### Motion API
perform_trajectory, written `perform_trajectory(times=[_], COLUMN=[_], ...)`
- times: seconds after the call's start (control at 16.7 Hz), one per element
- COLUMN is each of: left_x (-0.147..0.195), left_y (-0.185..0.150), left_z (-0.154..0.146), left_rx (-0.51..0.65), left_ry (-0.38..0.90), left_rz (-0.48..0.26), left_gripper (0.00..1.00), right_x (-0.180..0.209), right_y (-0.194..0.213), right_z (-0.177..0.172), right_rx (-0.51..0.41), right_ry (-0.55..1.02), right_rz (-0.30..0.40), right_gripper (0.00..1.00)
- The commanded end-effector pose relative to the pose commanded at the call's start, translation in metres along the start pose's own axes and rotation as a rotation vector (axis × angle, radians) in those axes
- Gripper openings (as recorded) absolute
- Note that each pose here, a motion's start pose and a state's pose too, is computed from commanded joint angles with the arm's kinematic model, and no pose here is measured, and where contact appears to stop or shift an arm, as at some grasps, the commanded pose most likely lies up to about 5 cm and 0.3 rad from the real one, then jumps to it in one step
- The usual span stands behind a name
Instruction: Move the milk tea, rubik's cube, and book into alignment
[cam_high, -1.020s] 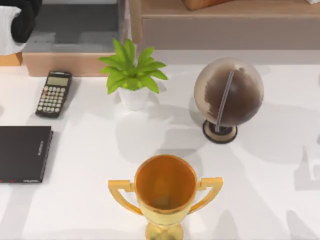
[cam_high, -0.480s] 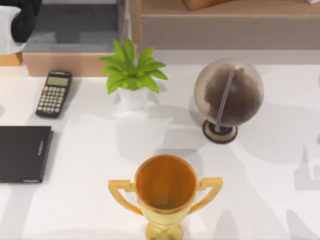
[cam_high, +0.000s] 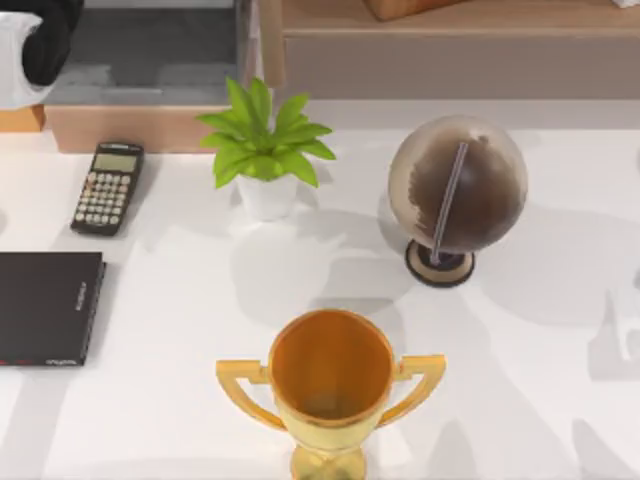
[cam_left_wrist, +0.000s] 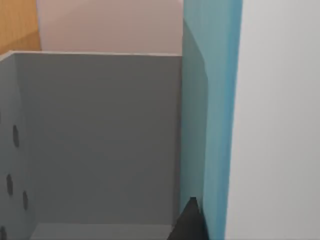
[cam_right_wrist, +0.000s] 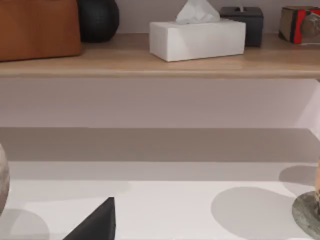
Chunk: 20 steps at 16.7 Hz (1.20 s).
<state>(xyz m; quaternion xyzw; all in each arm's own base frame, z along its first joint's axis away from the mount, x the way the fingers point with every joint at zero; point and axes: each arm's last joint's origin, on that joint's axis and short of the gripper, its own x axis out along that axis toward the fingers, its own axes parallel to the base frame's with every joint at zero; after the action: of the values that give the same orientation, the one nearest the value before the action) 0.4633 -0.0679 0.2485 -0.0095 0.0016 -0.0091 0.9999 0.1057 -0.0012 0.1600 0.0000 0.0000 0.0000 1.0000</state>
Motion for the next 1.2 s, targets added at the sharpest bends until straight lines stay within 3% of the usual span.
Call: perform_trajectory(times=[0.72,0.96,1.2], left_x=[-0.016,-0.052,-0.105], left_y=[0.002,0.013,0.034], left_z=[0.016,0.037,0.039], left_rx=[0.03,0.215,0.553], left_ry=[-0.02,-0.104,-0.182], left_rz=[-0.015,-0.086,-0.14], left_gripper=[0.0,0.0,0.0], right_x=[0.0,0.0,0.0], right_y=[0.0,0.0,0.0], right_z=[0.0,0.0,0.0], right_rx=[0.0,0.0,0.0], right_ry=[0.0,0.0,0.0], right_rz=[0.0,0.0,0.0], right_gripper=[1.0,1.0,1.0])
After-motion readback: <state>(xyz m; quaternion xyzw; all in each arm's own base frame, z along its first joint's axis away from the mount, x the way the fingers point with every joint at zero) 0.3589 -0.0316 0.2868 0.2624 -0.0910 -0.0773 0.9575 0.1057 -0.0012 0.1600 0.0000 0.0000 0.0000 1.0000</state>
